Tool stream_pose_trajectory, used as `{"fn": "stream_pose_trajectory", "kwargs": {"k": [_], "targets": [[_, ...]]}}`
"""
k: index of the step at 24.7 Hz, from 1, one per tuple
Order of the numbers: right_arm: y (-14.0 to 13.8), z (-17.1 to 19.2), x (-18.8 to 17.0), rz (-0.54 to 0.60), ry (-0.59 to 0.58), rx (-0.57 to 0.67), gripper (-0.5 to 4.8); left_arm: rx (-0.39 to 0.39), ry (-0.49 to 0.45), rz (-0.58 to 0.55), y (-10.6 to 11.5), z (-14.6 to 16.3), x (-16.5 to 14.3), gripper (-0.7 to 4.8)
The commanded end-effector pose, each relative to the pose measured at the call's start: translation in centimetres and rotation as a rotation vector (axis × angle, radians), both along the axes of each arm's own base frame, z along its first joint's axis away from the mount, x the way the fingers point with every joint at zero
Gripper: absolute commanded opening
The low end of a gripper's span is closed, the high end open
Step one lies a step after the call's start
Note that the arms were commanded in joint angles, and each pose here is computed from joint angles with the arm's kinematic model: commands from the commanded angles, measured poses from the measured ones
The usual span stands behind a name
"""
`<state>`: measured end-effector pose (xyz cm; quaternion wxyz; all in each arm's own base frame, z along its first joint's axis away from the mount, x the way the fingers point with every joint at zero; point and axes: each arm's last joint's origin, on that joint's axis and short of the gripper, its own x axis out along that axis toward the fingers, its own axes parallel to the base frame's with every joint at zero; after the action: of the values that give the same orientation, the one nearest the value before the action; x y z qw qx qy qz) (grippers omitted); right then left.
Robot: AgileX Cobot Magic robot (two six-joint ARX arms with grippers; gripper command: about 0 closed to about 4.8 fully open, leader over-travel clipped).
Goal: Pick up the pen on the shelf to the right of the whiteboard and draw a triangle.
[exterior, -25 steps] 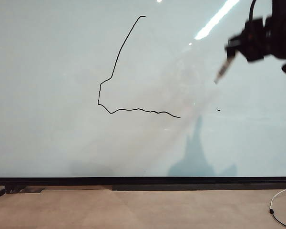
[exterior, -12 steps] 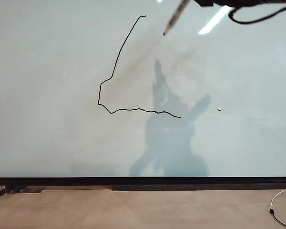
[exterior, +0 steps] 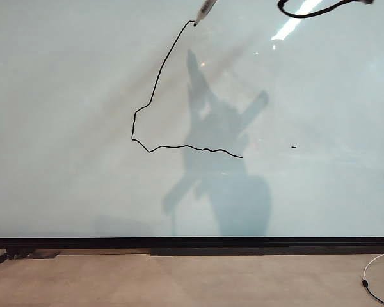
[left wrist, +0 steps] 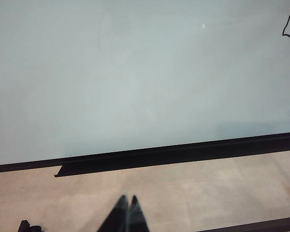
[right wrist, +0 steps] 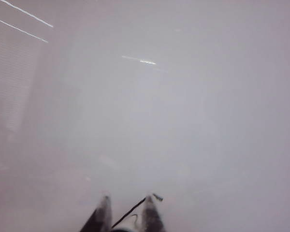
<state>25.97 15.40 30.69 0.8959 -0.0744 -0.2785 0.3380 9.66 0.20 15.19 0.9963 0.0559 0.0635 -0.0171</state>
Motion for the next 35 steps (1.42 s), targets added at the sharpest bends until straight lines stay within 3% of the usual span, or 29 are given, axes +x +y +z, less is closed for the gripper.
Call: {"fn": "stream_pose_trajectory", "kwargs": {"k": [1, 12, 35], "targets": [[0.7, 0.8, 0.5, 0.029, -0.053, 0.015, -0.03, 0.001, -0.01, -0.003, 0.0, 0.2, 0.0, -0.05], [0.9, 2.2, 0.9, 0.009, -0.112, 0.019, -0.03, 0.001, -0.01, -0.003, 0.0, 0.2, 0.0, -0.05], [0.6, 1.6, 1.5, -0.071, -0.078, -0.027, -0.03, 0.001, -0.01, -0.004, 0.0, 0.2, 0.0, -0.05]]}}
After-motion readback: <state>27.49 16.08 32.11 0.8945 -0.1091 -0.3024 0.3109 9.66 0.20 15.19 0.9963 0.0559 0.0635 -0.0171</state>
